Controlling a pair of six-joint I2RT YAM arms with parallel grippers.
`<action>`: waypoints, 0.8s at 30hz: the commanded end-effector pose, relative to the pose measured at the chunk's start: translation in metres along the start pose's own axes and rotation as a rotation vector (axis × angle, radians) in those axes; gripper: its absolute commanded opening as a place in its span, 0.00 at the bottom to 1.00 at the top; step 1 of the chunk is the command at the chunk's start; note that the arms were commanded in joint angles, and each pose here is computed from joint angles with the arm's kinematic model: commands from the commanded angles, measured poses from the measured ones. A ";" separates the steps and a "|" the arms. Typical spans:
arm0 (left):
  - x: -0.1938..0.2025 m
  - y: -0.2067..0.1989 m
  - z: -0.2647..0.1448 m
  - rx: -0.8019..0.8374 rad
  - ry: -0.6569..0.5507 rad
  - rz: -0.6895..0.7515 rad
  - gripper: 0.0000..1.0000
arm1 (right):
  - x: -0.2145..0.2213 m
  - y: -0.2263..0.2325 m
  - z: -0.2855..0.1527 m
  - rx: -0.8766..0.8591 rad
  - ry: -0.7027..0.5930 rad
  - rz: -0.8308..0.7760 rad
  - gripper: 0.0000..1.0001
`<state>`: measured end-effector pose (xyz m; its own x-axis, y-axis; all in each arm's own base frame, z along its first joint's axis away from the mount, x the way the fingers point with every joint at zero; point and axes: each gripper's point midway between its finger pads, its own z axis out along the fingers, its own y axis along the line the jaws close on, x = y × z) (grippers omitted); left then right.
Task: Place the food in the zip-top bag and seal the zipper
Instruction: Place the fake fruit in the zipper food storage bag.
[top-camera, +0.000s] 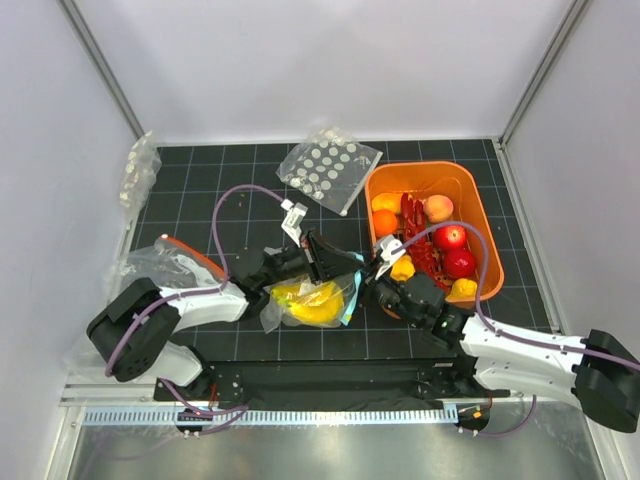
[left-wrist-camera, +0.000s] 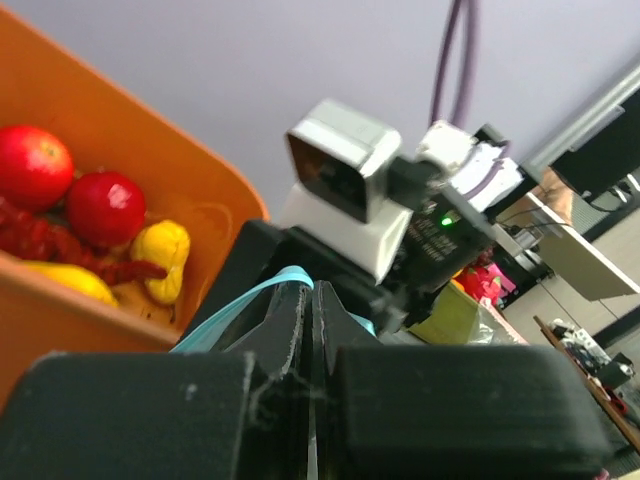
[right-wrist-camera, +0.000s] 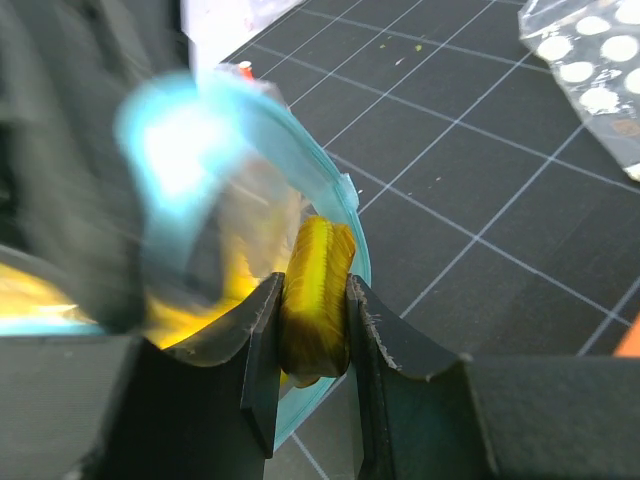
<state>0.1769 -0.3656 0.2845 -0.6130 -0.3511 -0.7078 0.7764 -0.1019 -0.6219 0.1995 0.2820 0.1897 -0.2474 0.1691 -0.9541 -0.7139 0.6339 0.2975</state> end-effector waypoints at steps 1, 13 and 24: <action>0.020 0.021 -0.012 -0.091 0.046 0.015 0.00 | -0.045 0.043 0.007 -0.156 -0.121 0.022 0.01; 0.004 -0.002 -0.021 -0.046 0.001 0.172 0.00 | -0.060 0.068 -0.006 -0.283 -0.143 0.045 0.15; -0.009 -0.023 -0.022 0.021 -0.041 0.254 0.00 | -0.066 0.060 -0.007 -0.220 -0.121 0.048 0.43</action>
<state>0.1673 -0.3454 0.2814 -0.4832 -0.3628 -0.7968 0.8577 -0.0139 -0.5139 0.1793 0.2973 0.2214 -0.2502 0.1929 -0.9488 -0.7893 0.5269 0.3153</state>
